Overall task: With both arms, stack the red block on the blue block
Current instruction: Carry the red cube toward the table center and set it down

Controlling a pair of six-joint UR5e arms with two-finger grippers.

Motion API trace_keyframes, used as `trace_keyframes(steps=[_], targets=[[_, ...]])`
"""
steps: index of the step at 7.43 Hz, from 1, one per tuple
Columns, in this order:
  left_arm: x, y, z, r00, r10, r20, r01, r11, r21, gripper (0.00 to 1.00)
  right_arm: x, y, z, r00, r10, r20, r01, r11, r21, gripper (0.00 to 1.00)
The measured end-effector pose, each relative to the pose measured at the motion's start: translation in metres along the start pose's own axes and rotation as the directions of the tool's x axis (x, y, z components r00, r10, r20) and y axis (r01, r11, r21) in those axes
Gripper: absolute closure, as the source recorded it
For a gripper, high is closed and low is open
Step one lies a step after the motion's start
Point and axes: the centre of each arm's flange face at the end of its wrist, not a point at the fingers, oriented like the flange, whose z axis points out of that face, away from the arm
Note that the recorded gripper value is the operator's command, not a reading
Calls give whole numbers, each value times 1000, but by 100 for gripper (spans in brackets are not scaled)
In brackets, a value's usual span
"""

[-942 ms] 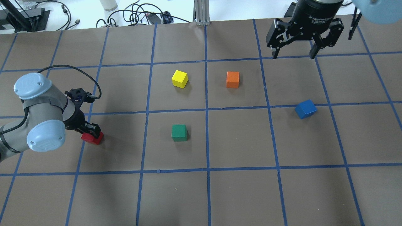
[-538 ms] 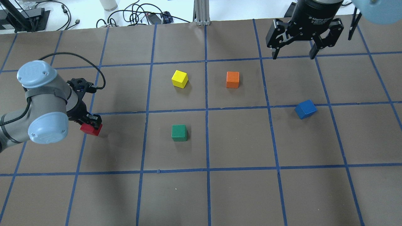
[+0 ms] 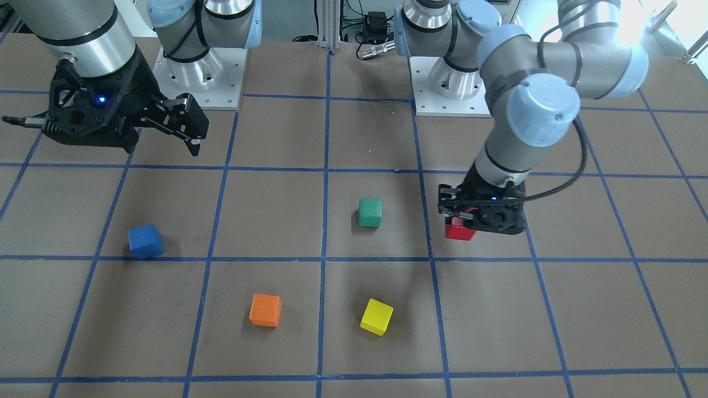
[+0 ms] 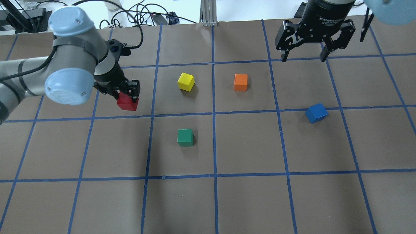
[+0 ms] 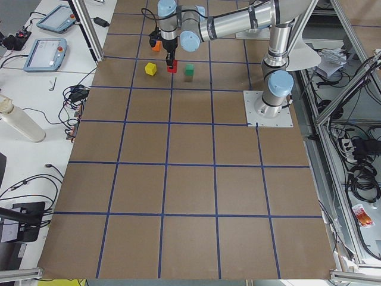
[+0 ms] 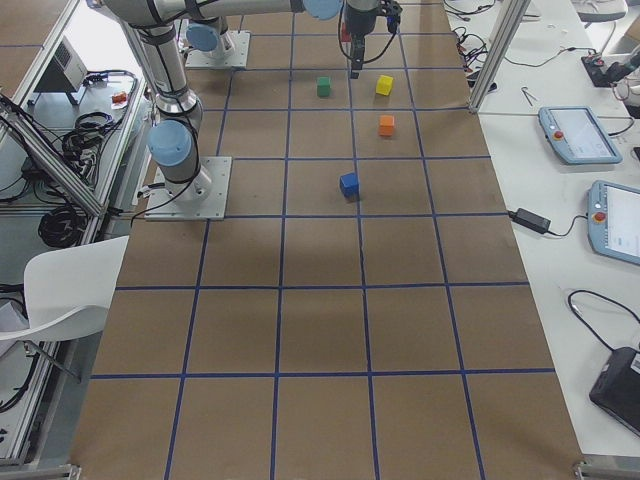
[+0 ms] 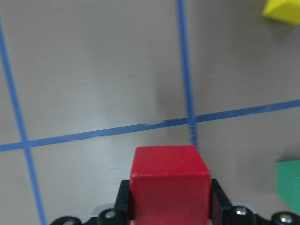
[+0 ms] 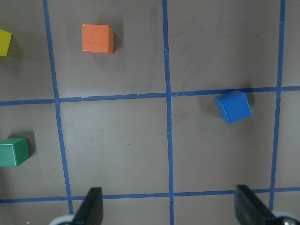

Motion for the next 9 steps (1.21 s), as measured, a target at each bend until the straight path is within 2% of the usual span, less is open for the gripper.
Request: trace_keyframes(steps=[2, 5, 6, 7, 8, 9], targets=[[97, -3, 34, 997, -46, -67, 49, 998, 41, 100, 0, 0, 0, 1000, 0, 0, 0, 1000, 0, 0], [179, 11, 94, 995, -66, -73, 67, 998, 17, 100, 0, 0, 0, 1000, 0, 0, 0, 1000, 0, 0], [193, 13, 109, 996, -68, -65, 69, 998, 3, 90, 0, 0, 0, 1000, 0, 0, 0, 1000, 0, 0], [202, 15, 124, 996, -70, -55, 69, 997, -14, 35, 0, 0, 0, 1000, 1, 0, -1, 1000, 1, 0], [207, 16, 135, 996, -72, -48, 71, 997, -28, 4, 0, 0, 0, 1000, 0, 0, 0, 1000, 1, 0], [209, 17, 139, 996, -74, -44, 72, 997, -32, 0, 0, 0, 0, 1000, 0, 0, 0, 1000, 0, 0]])
